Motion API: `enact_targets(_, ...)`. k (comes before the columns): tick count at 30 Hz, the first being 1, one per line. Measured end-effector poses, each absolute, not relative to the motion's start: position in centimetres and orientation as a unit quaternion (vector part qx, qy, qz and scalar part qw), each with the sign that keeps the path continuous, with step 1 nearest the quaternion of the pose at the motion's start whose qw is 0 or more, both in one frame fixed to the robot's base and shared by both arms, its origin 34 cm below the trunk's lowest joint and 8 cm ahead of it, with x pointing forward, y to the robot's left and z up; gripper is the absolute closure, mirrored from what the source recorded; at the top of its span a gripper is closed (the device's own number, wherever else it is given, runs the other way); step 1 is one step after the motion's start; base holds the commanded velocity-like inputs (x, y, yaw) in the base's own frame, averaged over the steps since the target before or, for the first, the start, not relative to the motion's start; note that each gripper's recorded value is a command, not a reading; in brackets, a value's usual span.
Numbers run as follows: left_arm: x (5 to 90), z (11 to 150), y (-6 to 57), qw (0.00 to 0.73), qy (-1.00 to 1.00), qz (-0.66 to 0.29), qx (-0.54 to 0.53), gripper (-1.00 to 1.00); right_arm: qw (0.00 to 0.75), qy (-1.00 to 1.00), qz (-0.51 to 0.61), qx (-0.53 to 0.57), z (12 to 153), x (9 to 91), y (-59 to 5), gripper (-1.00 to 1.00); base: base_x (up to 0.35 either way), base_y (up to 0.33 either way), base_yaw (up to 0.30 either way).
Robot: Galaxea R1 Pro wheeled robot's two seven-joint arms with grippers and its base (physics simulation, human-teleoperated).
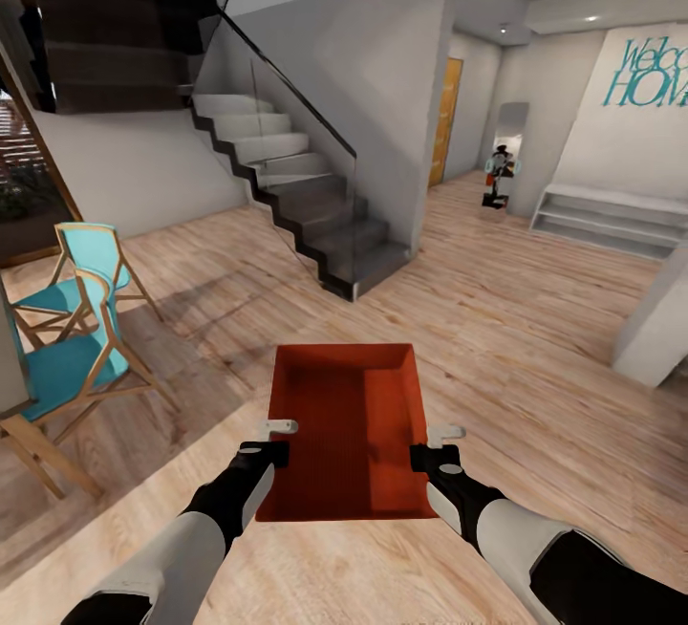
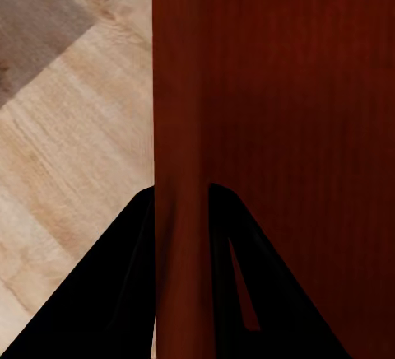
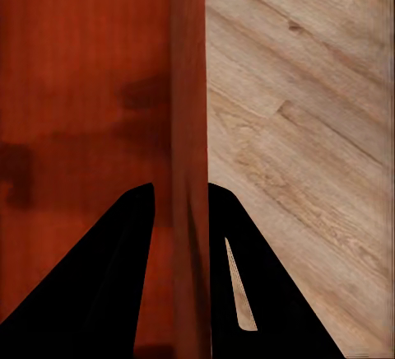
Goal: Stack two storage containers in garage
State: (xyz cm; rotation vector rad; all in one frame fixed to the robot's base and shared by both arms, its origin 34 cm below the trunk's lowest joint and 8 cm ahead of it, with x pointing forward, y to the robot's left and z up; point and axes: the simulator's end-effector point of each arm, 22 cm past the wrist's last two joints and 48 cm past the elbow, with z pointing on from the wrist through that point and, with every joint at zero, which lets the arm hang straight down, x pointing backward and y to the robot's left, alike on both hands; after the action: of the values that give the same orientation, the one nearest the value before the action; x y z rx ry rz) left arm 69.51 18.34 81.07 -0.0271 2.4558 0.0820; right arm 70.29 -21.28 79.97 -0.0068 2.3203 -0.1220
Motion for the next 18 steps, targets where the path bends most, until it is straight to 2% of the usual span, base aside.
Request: enact_targets(18, 69.7, 81.28, 18.29, 0.339, 0.94, 0.032, -0.009, 1.0, 0.401, 0.915, -0.048, -0.001, 80.07, 70.39, -21.33, 1.0, 0.0, 0.0, -0.281)
